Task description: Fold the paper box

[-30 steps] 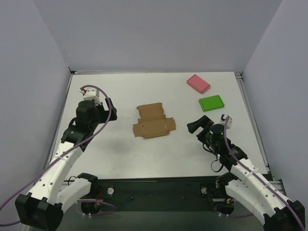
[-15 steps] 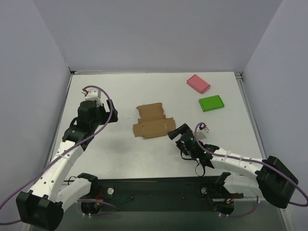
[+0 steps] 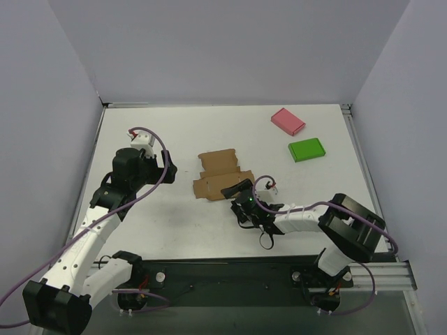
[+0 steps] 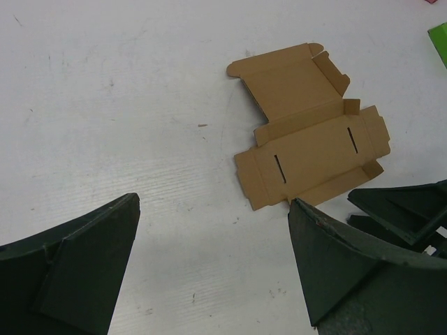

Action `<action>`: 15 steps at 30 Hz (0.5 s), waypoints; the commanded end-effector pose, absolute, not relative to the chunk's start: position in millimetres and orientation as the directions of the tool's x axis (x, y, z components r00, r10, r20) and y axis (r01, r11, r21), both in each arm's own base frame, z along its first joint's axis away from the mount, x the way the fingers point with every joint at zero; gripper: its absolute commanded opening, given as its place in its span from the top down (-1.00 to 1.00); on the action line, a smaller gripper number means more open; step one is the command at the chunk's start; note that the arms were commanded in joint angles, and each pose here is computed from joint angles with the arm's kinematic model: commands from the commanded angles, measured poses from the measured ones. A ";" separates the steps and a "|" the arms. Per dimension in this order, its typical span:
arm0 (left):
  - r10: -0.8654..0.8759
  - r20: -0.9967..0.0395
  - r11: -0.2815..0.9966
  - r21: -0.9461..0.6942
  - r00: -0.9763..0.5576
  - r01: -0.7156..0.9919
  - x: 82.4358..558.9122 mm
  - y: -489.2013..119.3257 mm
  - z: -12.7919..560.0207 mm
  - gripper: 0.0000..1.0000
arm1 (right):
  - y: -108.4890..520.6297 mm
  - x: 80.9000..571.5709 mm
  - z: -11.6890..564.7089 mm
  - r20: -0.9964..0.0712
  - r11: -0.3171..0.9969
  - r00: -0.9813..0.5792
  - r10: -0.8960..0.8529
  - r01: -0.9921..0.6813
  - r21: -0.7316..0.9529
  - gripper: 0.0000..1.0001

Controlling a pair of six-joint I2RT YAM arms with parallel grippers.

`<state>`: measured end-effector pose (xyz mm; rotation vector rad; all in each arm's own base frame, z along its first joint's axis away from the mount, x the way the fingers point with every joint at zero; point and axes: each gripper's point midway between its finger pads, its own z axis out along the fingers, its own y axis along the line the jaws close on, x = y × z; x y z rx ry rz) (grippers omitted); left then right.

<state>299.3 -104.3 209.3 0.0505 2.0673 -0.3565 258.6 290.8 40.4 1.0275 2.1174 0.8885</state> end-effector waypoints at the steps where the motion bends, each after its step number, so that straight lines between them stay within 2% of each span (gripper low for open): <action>1: -0.120 -0.871 0.953 -0.235 -0.477 0.190 303.7 -104.4 217.6 -0.95 | 309.1 266.2 41.9 -0.140 0.360 -0.457 0.878 0.440 0.823 -0.55; 7: -0.128 -0.873 0.955 -0.236 -0.470 0.180 303.8 -102.7 218.7 -0.95 | 314.1 270.3 22.8 -0.117 0.320 -0.402 0.908 0.488 0.812 -0.44; 15: -0.131 -0.870 0.953 -0.243 -0.475 0.182 304.2 -104.1 217.3 -0.95 | 293.2 275.1 4.9 -0.219 0.375 -0.335 0.917 0.527 0.763 -0.33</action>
